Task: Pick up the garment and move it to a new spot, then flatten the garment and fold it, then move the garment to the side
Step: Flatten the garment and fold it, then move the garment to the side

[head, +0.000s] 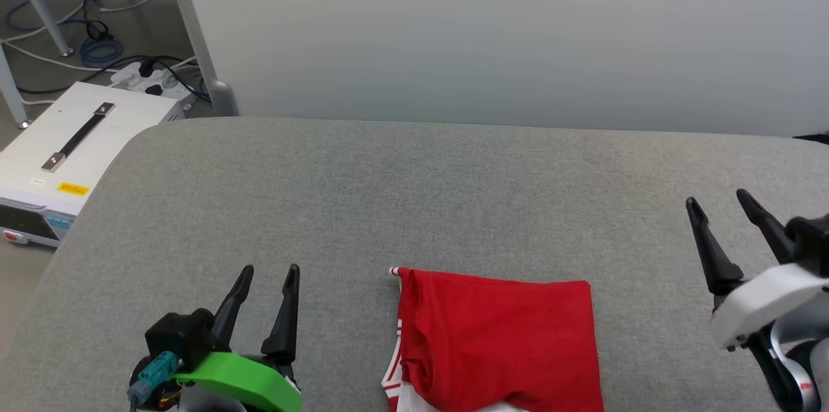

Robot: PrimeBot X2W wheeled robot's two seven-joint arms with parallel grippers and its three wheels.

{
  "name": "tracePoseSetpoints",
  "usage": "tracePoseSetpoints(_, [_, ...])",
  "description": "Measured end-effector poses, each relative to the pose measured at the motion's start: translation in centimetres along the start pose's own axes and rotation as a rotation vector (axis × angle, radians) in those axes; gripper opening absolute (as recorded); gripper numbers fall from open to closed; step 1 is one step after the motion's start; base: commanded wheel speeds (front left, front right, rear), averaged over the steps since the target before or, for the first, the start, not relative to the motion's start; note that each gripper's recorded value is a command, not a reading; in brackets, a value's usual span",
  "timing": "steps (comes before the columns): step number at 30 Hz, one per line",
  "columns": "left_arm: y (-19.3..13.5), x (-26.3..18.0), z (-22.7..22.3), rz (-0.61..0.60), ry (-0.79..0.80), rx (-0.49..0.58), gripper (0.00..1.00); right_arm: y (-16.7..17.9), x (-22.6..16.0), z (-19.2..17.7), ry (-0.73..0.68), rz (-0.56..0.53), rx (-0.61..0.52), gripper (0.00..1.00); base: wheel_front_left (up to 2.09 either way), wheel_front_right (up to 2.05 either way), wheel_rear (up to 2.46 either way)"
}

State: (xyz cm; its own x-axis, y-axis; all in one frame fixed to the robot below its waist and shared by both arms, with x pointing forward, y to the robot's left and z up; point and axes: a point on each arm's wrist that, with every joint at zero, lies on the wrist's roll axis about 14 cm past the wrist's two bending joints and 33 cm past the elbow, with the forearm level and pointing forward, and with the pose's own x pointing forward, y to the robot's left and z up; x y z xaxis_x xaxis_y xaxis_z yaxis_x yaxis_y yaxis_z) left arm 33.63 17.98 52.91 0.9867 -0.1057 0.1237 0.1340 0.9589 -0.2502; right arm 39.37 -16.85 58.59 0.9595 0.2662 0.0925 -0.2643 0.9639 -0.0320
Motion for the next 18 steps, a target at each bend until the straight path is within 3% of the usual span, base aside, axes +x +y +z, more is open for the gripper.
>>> tracePoseSetpoints(7, [-0.5, 0.3, 0.6, -0.009, -0.035, -0.008, 1.0, -1.2, -3.0, -0.4, -0.074, -0.09, 0.018, 1.0, 0.0, 0.0, 0.0])
tracePoseSetpoints(18, [-1.1, 0.2, 0.6, -0.024, -0.054, -0.002, 1.0, 0.2, -4.8, -2.7, -0.091, -0.149, 0.104, 1.0, 0.0, 0.0, 0.0])
